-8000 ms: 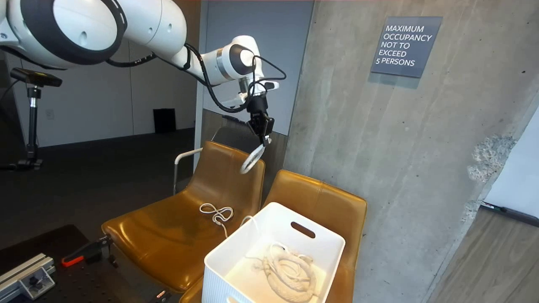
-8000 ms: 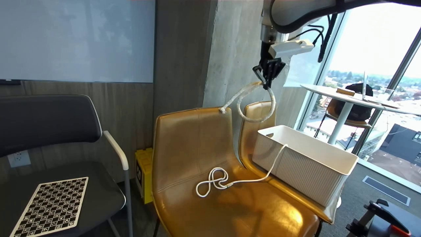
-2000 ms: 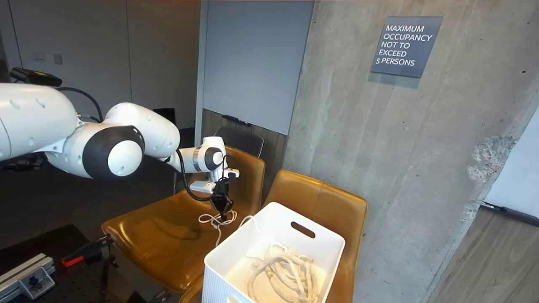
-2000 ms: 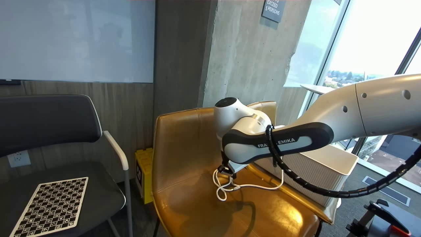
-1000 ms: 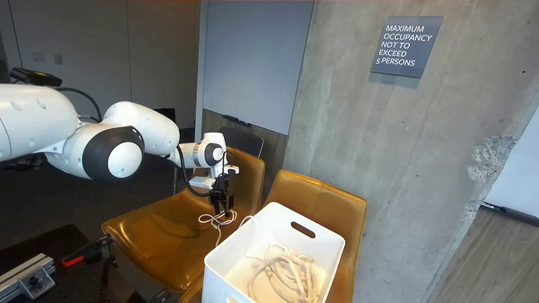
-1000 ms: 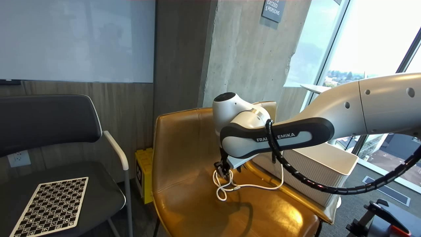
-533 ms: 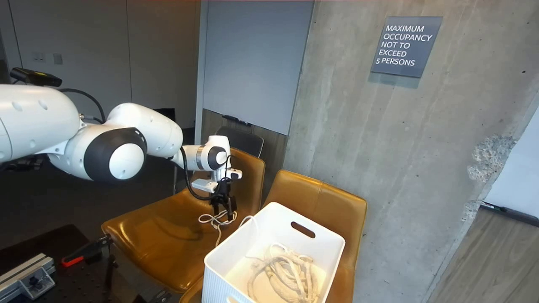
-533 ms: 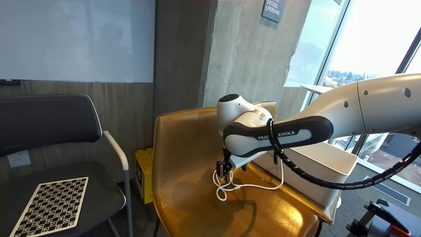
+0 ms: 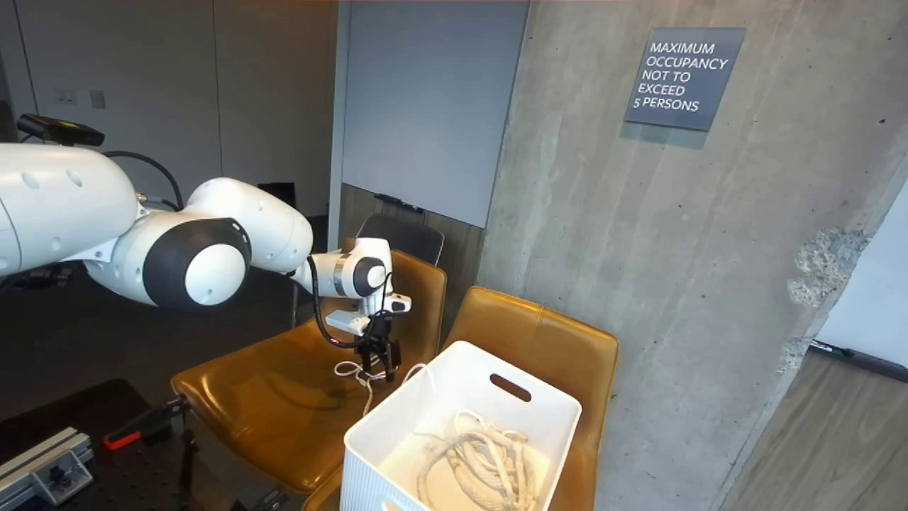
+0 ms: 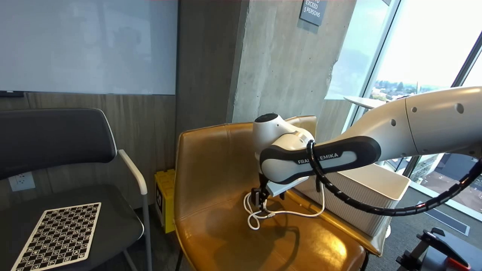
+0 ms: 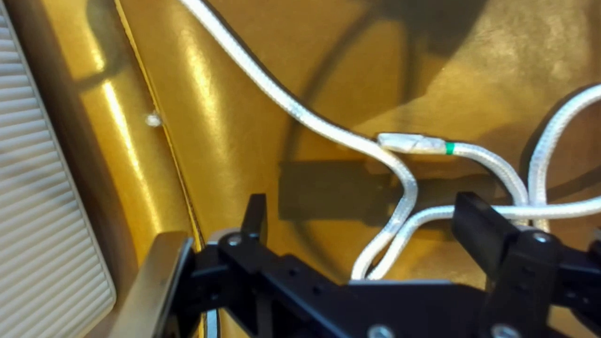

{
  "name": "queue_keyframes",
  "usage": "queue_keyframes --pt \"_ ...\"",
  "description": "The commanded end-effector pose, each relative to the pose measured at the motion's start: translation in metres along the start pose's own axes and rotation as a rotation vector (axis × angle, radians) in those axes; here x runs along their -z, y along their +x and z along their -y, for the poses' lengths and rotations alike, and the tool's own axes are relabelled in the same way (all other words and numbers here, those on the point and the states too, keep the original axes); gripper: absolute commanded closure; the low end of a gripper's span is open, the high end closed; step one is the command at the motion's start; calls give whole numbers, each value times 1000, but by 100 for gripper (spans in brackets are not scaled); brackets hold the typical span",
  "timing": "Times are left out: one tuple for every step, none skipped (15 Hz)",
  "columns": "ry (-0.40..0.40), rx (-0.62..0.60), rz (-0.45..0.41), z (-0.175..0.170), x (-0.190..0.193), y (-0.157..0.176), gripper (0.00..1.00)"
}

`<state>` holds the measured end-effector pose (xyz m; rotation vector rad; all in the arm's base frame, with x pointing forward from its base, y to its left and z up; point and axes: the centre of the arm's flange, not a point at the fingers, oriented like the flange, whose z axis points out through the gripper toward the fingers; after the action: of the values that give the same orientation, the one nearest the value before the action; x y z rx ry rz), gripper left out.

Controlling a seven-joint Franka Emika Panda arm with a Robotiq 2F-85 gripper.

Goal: Shift the pieces of rope, one after the other, to the laundry basket

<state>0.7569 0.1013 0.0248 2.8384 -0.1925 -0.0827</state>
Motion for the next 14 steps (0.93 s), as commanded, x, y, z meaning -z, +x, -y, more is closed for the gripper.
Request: queue_keyframes --pt "14 7 3 33 -25 63 0" --pt "12 10 7 34 -28 61 0" --pt "7 12 13 34 -35 59 0" --pt "4 15 18 34 -41 56 0" --pt "-2 18 29 34 -48 53 0" --pt "-6 19 34 33 -52 52 5" --pt "-5 19 31 33 -54 52 26" --pt "-7 20 32 33 -54 52 29" --pt "-8 18 32 32 -52 52 31" --pt "-9 17 32 31 -51 52 37" --pt "-13 14 32 28 -49 51 46" --pt "-20 12 32 24 -46 49 53" --pt "-30 10 34 20 -44 48 60" --pt "-41 7 36 14 -42 46 68"
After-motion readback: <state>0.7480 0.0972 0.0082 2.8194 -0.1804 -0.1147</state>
